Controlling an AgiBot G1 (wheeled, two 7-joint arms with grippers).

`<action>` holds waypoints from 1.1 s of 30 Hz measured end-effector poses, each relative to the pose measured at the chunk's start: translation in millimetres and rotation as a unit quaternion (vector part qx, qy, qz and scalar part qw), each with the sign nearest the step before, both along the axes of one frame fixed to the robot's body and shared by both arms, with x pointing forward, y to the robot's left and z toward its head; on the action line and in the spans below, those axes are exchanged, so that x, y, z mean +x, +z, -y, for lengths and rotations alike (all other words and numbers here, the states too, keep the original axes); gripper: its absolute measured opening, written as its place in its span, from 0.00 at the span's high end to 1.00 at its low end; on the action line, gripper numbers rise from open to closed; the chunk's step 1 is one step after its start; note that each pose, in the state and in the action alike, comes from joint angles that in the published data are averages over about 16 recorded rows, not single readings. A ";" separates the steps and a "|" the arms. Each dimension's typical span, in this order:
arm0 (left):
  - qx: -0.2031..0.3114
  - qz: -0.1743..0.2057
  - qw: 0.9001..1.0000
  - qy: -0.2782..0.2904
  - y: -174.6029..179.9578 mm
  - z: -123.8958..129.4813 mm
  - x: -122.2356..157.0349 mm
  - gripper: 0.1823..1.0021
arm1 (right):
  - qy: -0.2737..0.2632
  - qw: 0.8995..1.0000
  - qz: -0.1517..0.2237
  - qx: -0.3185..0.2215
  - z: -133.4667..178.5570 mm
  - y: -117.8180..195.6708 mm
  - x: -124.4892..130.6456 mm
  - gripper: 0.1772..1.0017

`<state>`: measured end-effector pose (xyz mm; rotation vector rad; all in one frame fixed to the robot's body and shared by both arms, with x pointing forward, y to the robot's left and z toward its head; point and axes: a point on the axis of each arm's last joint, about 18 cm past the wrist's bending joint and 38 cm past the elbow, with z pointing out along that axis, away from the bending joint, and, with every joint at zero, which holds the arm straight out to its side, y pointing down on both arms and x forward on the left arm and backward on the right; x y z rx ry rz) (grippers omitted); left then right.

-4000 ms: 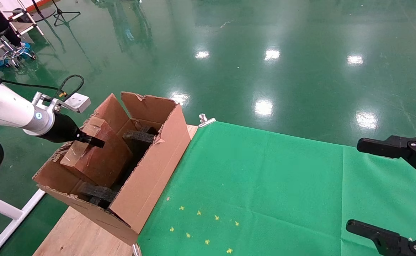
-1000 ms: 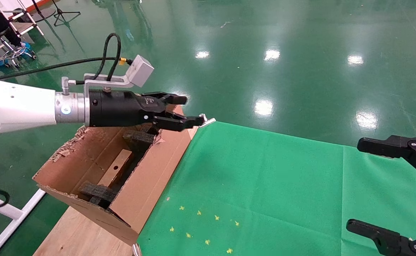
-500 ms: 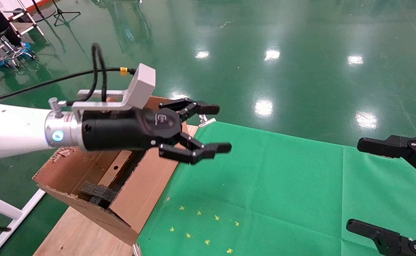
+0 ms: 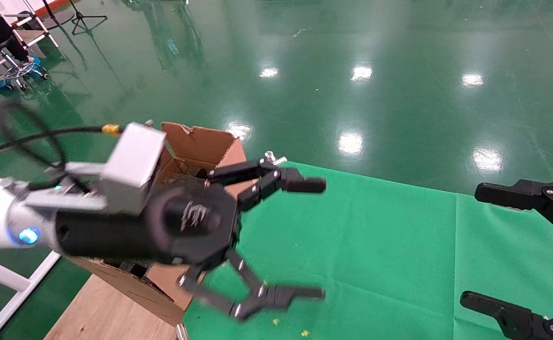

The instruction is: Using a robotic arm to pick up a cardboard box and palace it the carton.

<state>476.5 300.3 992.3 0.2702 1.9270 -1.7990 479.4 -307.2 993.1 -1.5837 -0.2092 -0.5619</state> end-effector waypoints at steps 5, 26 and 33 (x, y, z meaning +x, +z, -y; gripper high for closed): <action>0.000 0.008 1.000 -0.015 -1.2 2.8 -9.2 0.00 | 0.000 1.000 0.000 0.000 0.0 0.0 0.0 0.00; 0.000 0.003 1.000 -0.004 -0.4 0.7 -2.9 0.00 | 0.000 1.000 0.000 0.000 0.1 0.0 0.0 0.00; 0.000 0.002 1.000 -0.002 -0.3 0.4 -1.7 0.00 | 0.000 1.000 0.000 0.000 0.1 0.0 0.0 0.00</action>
